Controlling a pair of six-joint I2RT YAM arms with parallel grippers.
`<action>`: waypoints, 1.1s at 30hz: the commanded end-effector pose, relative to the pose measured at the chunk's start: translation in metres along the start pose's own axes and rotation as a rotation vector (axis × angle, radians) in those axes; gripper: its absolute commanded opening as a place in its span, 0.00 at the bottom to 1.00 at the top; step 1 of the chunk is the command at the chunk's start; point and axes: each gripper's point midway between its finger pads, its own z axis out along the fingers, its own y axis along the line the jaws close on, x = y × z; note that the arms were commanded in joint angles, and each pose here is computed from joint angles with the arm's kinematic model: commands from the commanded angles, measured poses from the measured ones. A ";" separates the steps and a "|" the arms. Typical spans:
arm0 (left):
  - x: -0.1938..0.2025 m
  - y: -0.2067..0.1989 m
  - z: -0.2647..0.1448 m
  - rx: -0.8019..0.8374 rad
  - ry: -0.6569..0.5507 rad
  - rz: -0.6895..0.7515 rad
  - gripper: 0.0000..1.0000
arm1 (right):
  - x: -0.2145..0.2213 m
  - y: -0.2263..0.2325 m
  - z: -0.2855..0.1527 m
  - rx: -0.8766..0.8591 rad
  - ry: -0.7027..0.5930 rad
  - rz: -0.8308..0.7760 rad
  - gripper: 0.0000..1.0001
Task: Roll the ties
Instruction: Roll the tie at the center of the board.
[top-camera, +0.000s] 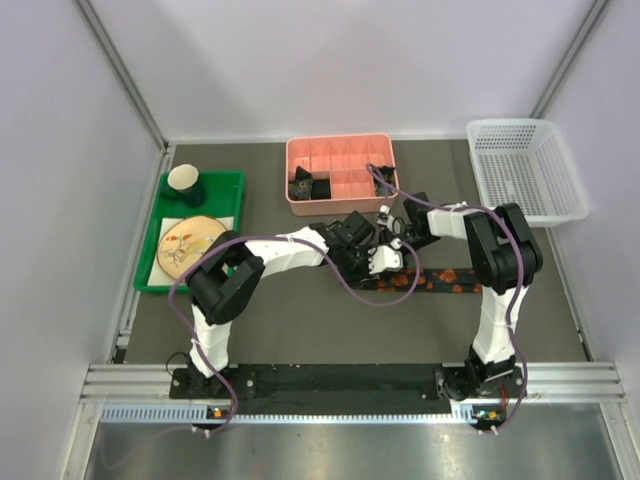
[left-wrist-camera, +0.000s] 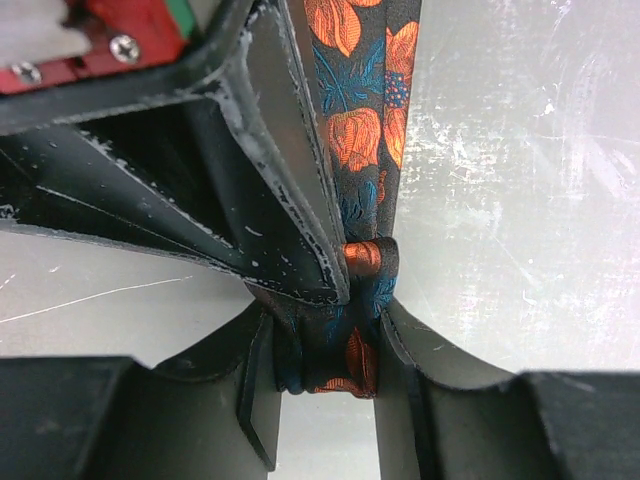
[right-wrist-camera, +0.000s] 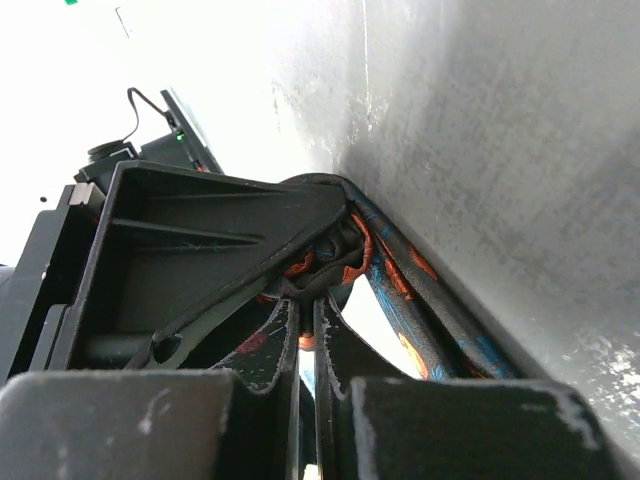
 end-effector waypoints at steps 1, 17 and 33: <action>0.047 -0.018 0.015 0.044 0.142 -0.087 0.42 | -0.011 -0.017 0.002 0.120 -0.029 -0.100 0.00; -0.021 -0.012 -0.028 0.083 -0.480 -0.127 0.65 | -0.019 -0.075 -0.019 0.471 -0.091 -0.140 0.00; -0.044 0.008 0.011 0.075 -0.557 -0.162 0.56 | -0.018 -0.073 -0.009 0.430 -0.087 -0.106 0.00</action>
